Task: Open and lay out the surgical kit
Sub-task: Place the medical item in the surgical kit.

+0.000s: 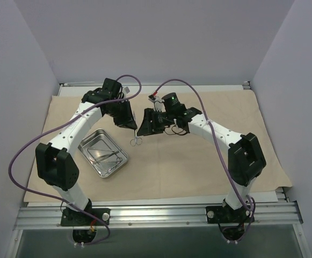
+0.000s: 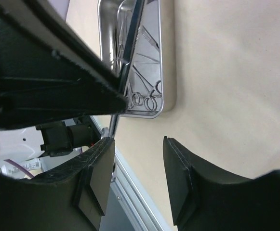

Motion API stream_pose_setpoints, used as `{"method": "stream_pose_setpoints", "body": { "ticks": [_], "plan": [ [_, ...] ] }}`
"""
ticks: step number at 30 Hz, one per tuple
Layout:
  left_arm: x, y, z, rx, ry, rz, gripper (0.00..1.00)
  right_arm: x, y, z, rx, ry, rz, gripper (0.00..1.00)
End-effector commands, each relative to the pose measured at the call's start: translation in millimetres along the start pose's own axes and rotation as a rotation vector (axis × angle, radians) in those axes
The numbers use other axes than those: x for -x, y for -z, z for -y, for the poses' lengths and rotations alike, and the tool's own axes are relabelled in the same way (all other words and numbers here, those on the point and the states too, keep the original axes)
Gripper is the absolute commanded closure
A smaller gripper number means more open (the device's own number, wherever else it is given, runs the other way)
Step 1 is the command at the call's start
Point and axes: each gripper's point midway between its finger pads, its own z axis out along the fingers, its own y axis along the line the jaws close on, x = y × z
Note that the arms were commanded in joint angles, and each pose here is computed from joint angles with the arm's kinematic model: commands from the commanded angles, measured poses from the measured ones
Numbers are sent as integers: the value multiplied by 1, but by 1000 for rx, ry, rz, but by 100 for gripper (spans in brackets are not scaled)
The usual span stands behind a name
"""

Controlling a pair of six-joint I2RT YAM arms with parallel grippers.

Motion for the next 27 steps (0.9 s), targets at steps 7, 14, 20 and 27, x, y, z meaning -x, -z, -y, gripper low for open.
{"method": "stream_pose_setpoints", "body": {
  "ticks": [7,14,20,27],
  "plan": [
    [-1,9,20,-30,-16,4,98,14,-9,-12,33,5,49,58],
    [0,5,19,-23,-13,-2,98,11,-14,-18,54,7,42,61],
    [0,2,17,-13,-11,-11,98,7,-17,-22,78,0,36,66],
    [2,3,21,-23,-13,-5,98,0,-21,-18,72,-12,15,75]
  ]
}}
